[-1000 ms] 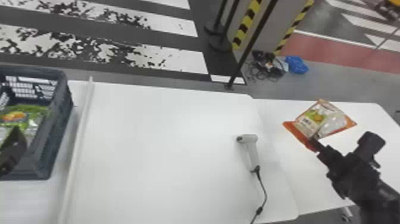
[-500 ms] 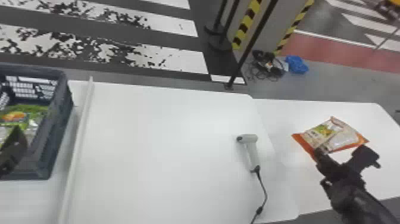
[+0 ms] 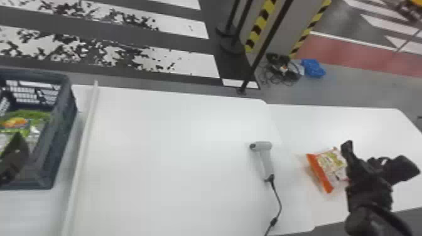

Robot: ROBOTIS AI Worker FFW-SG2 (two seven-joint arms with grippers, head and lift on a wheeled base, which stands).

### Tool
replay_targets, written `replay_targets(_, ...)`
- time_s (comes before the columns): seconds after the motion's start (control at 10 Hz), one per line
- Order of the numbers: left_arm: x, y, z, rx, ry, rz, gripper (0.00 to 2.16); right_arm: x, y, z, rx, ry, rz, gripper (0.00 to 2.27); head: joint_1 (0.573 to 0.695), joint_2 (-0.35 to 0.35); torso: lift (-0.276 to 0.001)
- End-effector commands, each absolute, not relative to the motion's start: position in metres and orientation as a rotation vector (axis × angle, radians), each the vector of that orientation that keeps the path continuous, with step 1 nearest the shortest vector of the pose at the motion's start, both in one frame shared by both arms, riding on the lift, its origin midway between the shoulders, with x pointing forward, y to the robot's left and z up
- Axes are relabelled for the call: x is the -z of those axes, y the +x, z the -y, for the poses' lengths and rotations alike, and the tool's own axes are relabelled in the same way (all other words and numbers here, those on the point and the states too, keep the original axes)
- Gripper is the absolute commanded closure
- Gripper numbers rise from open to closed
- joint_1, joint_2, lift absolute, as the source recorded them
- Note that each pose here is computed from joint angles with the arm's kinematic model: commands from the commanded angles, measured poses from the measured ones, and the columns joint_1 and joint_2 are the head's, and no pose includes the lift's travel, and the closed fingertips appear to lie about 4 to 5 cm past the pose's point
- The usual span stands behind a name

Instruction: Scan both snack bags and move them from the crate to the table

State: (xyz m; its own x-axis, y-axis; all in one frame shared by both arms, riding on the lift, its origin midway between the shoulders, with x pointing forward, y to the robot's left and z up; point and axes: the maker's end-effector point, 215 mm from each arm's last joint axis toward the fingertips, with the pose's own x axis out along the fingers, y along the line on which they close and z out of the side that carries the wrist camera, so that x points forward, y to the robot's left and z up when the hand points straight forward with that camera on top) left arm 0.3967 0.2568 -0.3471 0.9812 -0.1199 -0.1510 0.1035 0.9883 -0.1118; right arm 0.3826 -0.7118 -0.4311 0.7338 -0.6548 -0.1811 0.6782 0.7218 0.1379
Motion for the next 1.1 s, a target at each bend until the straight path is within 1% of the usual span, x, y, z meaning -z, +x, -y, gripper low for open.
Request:
replay_targets(0.0, 0.346, 0.397, -0.256, 0.114, -0.105, -0.156, 0.10, 0.380, 0.389, 0.667, 0.646, 0.135, 0.004, 0.06, 0.695, -0.350, -0.037)
replay_targets(0.2, 0.346, 0.396, -0.255, 0.114, -0.108, -0.155, 0.10, 0.346, 0.408, 0.581, 0.488, 0.081, 0.093, 0.06, 0.695, -0.350, -0.037)
replay_targets(0.4, 0.341, 0.394, -0.255, 0.113, -0.108, -0.144, 0.10, 0.311, 0.418, 0.467, 0.282, -0.021, 0.228, 0.06, 0.695, -0.350, -0.037)
replay_targets(0.5, 0.337, 0.393, -0.259, 0.109, -0.101, -0.140, 0.10, 0.315, 0.419, 0.406, 0.177, -0.032, 0.242, 0.06, 0.695, -0.350, -0.037)
replay_targets(0.6, 0.337, 0.392, -0.261, 0.109, -0.098, -0.141, 0.10, 0.324, 0.418, 0.364, 0.114, -0.022, 0.232, 0.06, 0.695, -0.286, -0.037)
replay_targets(0.7, 0.336, 0.390, -0.262, 0.109, -0.097, -0.134, 0.10, 0.335, 0.417, 0.334, 0.071, -0.021, 0.212, 0.07, 0.695, -0.199, -0.037)
replay_targets(0.8, 0.334, 0.391, -0.264, 0.112, -0.094, -0.123, 0.10, 0.354, 0.414, 0.304, 0.025, -0.024, 0.169, 0.07, 0.695, -0.135, -0.037)
replay_targets(0.9, 0.333, 0.391, -0.268, 0.107, -0.086, -0.112, 0.10, 0.375, 0.410, 0.284, -0.007, -0.021, 0.115, 0.07, 0.695, -0.085, -0.037)
replay_targets(1.0, 0.332, 0.395, -0.270, 0.112, -0.075, -0.100, 0.10, 0.391, 0.407, 0.272, -0.022, -0.014, 0.077, 0.07, 0.695, -0.065, -0.037)
